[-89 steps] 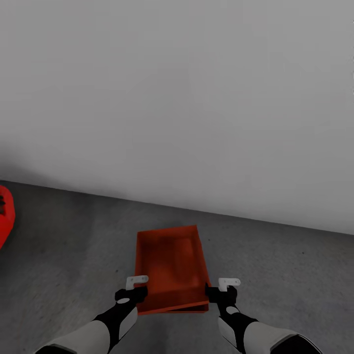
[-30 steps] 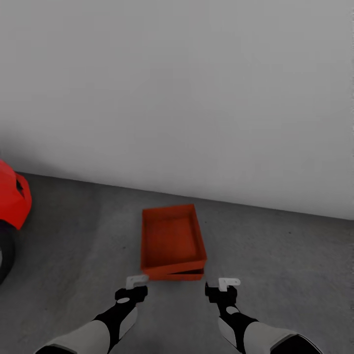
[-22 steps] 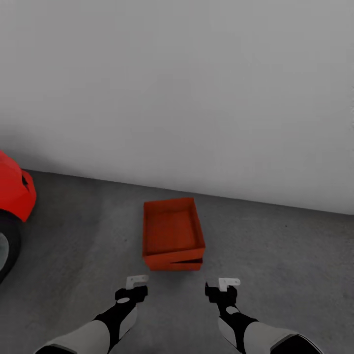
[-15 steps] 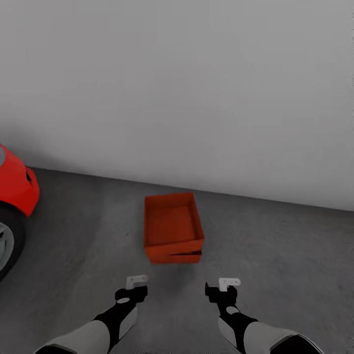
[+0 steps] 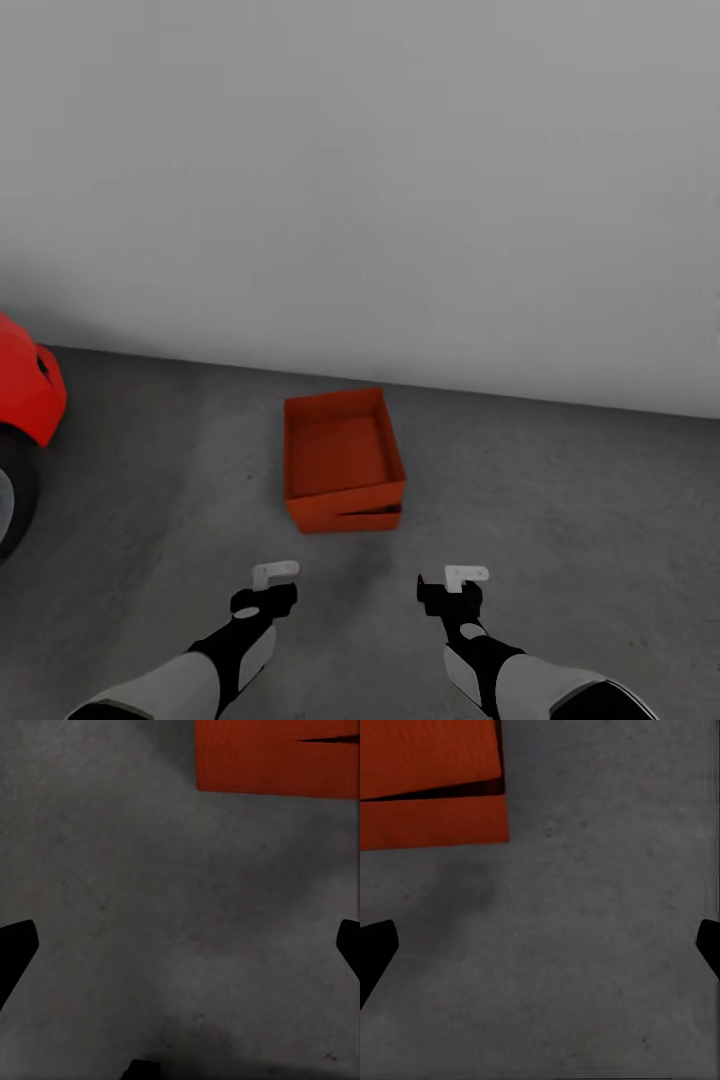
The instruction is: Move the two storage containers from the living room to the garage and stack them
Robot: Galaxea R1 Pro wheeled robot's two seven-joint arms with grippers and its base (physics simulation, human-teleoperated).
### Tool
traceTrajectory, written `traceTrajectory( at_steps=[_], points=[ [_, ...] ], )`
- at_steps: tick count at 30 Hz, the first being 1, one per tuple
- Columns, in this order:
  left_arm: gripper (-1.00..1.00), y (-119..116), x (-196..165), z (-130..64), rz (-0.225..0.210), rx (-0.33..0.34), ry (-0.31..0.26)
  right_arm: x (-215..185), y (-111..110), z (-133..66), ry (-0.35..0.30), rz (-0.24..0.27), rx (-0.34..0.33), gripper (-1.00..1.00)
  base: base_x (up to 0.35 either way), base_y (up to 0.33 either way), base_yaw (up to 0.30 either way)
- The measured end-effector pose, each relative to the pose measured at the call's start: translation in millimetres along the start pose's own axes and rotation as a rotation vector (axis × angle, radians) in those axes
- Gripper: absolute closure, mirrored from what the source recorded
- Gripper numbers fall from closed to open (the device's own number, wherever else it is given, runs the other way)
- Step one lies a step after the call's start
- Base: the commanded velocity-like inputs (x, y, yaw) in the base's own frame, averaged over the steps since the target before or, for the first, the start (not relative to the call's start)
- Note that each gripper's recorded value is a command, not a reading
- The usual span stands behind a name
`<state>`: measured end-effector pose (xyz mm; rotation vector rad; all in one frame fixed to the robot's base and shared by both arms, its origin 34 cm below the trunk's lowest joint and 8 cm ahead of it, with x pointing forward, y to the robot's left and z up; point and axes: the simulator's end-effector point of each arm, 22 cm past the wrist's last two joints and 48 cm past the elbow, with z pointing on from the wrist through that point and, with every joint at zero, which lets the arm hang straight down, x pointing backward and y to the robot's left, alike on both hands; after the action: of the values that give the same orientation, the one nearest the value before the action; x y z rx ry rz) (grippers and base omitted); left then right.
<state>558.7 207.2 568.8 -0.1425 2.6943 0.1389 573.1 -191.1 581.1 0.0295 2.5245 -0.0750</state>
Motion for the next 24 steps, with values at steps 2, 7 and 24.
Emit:
traceTrajectory(
  at_steps=[2, 7, 24],
  points=[
    [-1.00, 6, 5, 0.7, -0.005, -0.010, 0.011, 0, 0, 0.0, 0.000, 0.000, 0.000, -1.00, 0.000, 0.000, -0.195],
    [-1.00, 21, 32, 0.2, -0.029, -0.036, 0.070, 0, 0, 0.2, 0.000, -0.001, -0.005, -1.00, 0.000, 0.000, -0.063],
    [-1.00, 124, 62, 3.1, -0.084, -0.185, 0.143, 7, -106, 9.4, 0.048, -0.069, 0.112, -1.00, 0.000, 0.000, -0.003]
  ],
)
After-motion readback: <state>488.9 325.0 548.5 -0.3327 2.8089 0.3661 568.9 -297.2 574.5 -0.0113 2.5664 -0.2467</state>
